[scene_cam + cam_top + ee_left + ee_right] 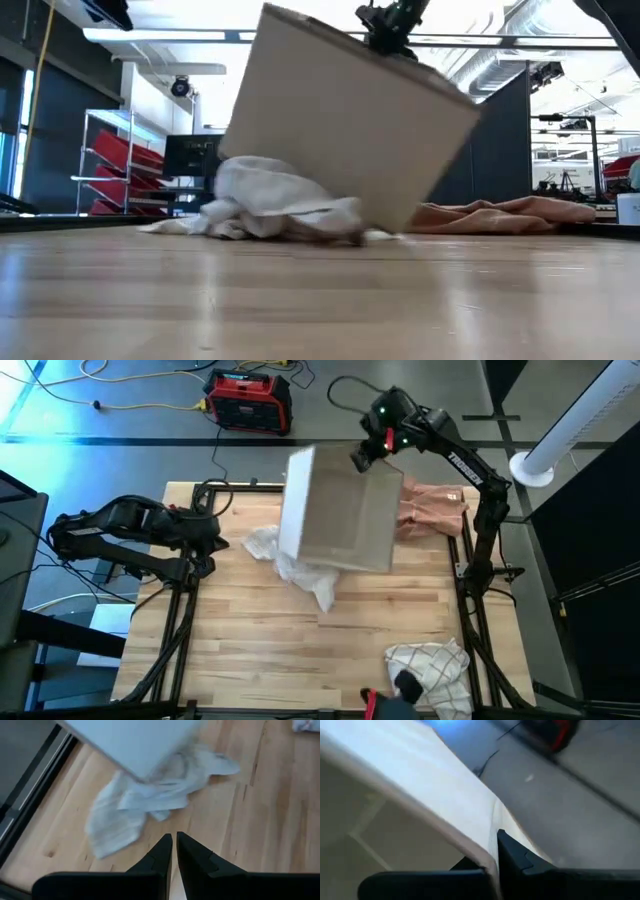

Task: Fold towel
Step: Move the laundry organizer to the top center of the table

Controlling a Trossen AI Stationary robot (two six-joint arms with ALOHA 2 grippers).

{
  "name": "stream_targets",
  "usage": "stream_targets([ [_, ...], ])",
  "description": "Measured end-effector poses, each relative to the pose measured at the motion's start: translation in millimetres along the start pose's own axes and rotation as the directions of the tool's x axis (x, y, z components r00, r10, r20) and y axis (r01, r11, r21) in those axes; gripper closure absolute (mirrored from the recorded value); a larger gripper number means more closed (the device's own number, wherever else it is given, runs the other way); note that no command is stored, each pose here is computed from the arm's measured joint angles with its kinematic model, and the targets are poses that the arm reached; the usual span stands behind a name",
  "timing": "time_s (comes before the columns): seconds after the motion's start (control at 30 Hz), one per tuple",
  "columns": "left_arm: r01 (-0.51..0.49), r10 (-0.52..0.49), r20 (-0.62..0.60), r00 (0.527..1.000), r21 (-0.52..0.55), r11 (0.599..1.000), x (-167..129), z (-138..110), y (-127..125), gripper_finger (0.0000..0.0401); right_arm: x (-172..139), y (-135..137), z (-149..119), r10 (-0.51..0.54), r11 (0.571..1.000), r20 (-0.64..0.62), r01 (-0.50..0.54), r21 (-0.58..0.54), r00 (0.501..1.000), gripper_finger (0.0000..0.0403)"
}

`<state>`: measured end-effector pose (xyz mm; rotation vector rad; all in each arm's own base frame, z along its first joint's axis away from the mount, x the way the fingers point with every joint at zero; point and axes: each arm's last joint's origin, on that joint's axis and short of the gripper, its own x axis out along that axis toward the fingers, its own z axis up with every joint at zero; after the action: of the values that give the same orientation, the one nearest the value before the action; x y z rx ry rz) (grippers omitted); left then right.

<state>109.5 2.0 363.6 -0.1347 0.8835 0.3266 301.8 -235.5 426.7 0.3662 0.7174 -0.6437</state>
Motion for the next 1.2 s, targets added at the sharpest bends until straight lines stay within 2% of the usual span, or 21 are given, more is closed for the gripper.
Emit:
stream_targets([
  [0.13,-0.032,0.031,-0.042,0.999,-0.007,0.999,13,-9,0,0.0383,2,-7,11,-0.152,0.988,0.112,0.154,-0.009,0.982,0.0403],
  [0.23,-0.043,0.042,-0.075,0.996,-0.017,0.999,24,-14,-2,0.0383,9,-9,15,-0.177,0.984,0.155,0.179,0.000,0.972,0.0403],
  [0.37,-0.017,0.014,-0.081,0.997,-0.039,0.999,36,-17,-5,0.0383,30,-10,12,-0.172,0.973,0.092,0.155,0.169,0.981,0.0403],
  [0.47,-0.008,0.004,-0.078,0.997,-0.059,0.998,40,-18,-6,0.0383,45,-8,7,-0.106,0.950,0.034,0.091,0.299,0.994,0.0403],
  [0.53,-0.009,0.003,-0.089,0.996,-0.067,0.998,42,-19,-7,0.0383,51,-7,4,-0.081,0.934,-0.006,0.078,0.347,0.997,0.0403],
  [0.6,-0.006,-0.001,-0.086,0.996,-0.073,0.997,42,-20,-8,0.0383,57,-5,-3,-0.095,0.925,-0.076,0.116,0.363,0.993,0.0403],
  [0.73,-0.020,0.015,-0.076,0.997,-0.075,0.997,41,-20,-10,0.0383,68,5,-19,-0.220,0.878,-0.206,0.286,0.383,0.953,0.0403],
  [0.87,-0.052,0.047,-0.060,0.997,-0.076,0.996,40,-20,-10,0.0383,69,24,-26,-0.291,0.824,-0.231,0.365,0.432,0.929,0.0403],
  [1.07,-0.090,0.088,-0.041,0.995,-0.050,0.995,40,-20,-10,0.0383,71,48,-30,-0.312,0.691,-0.201,0.367,0.622,0.929,0.0403],
  [1.2,-0.093,0.092,-0.039,0.995,-0.018,0.995,40,-20,-10,0.0383,87,65,-38,-0.301,0.626,-0.235,0.377,0.683,0.924,0.0403],
])
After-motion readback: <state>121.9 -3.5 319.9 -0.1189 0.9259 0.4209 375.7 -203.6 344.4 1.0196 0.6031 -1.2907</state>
